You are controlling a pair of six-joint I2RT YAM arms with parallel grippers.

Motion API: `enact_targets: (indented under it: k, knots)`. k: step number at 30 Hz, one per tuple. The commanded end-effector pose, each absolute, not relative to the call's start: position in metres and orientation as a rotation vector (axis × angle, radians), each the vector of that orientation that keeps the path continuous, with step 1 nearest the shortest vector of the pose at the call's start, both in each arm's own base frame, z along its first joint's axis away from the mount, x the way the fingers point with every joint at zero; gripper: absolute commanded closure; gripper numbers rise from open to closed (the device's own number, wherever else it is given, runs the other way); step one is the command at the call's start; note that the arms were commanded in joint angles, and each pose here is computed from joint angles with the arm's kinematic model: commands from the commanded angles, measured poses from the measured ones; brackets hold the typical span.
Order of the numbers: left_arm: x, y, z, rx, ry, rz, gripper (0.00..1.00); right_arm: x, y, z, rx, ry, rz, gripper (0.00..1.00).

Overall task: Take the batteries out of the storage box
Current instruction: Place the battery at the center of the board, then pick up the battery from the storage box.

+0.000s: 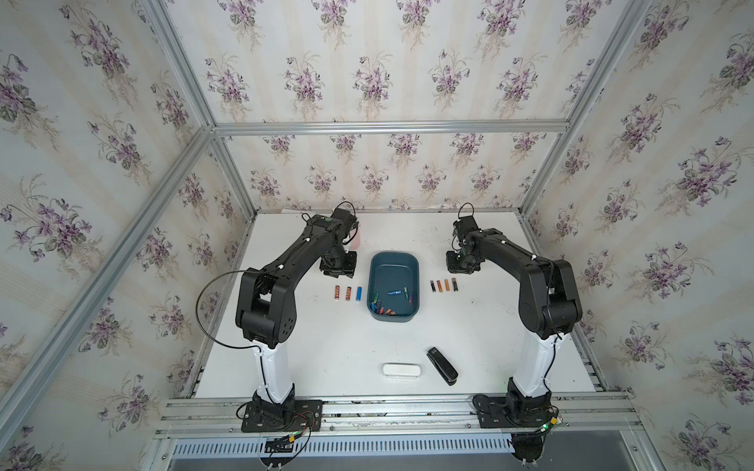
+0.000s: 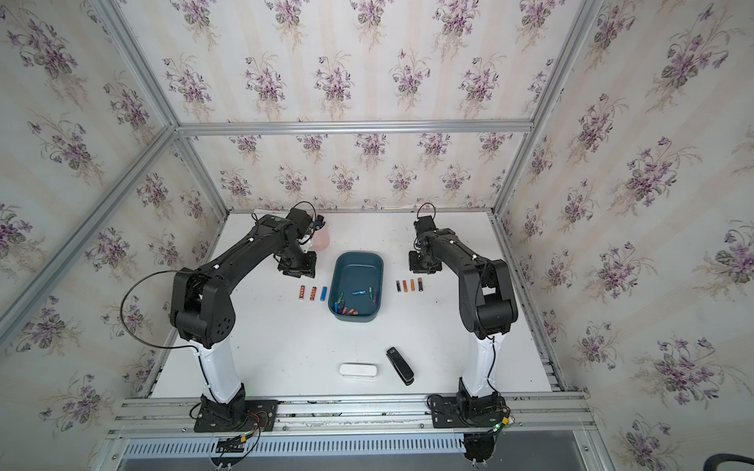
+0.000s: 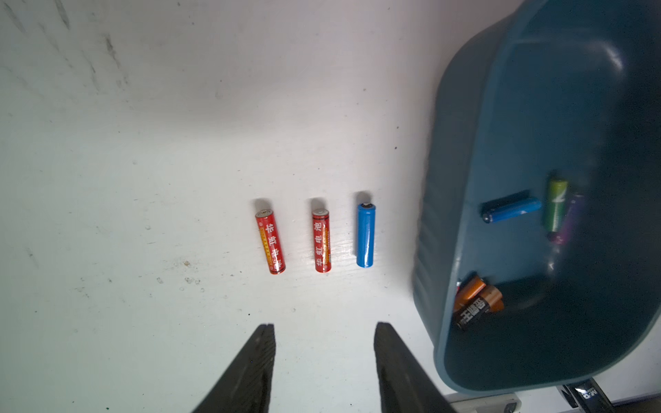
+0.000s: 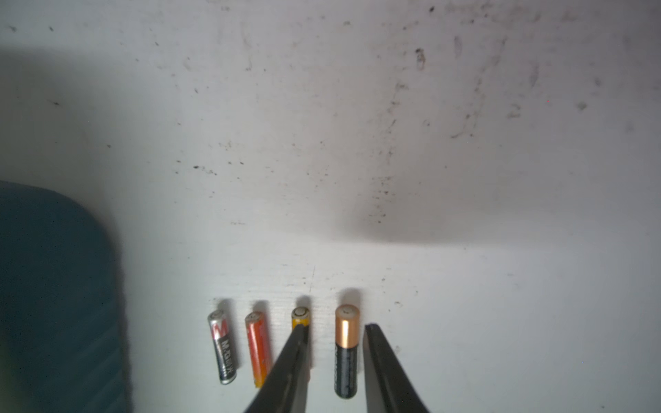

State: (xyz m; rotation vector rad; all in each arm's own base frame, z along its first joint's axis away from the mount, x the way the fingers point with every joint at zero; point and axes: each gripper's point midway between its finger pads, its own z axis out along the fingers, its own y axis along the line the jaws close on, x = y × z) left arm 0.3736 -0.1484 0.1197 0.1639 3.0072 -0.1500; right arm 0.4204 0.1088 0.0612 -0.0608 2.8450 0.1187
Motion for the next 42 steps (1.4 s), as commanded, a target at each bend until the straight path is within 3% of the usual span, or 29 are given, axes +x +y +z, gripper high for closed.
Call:
enact_targets:
  k: [1,11,17,42]
  knots:
    - [0.367,-0.163,0.132,0.247,2.991,-0.115,0.49,0.419,0.111,0.076,-0.037,2.832,0.151,0.68]
    - [0.365,-0.257,0.105,0.658,2.931,-0.116,0.48,0.417,0.112,0.098,-0.027,2.794,0.170,0.68]
    - [0.369,-0.287,0.087,0.750,2.922,-0.150,0.47,0.413,0.110,0.101,-0.028,2.797,0.163,0.68]
    - [0.363,-0.302,0.034,0.841,3.013,-0.145,0.49,0.413,0.112,0.094,-0.036,2.809,0.172,0.68]
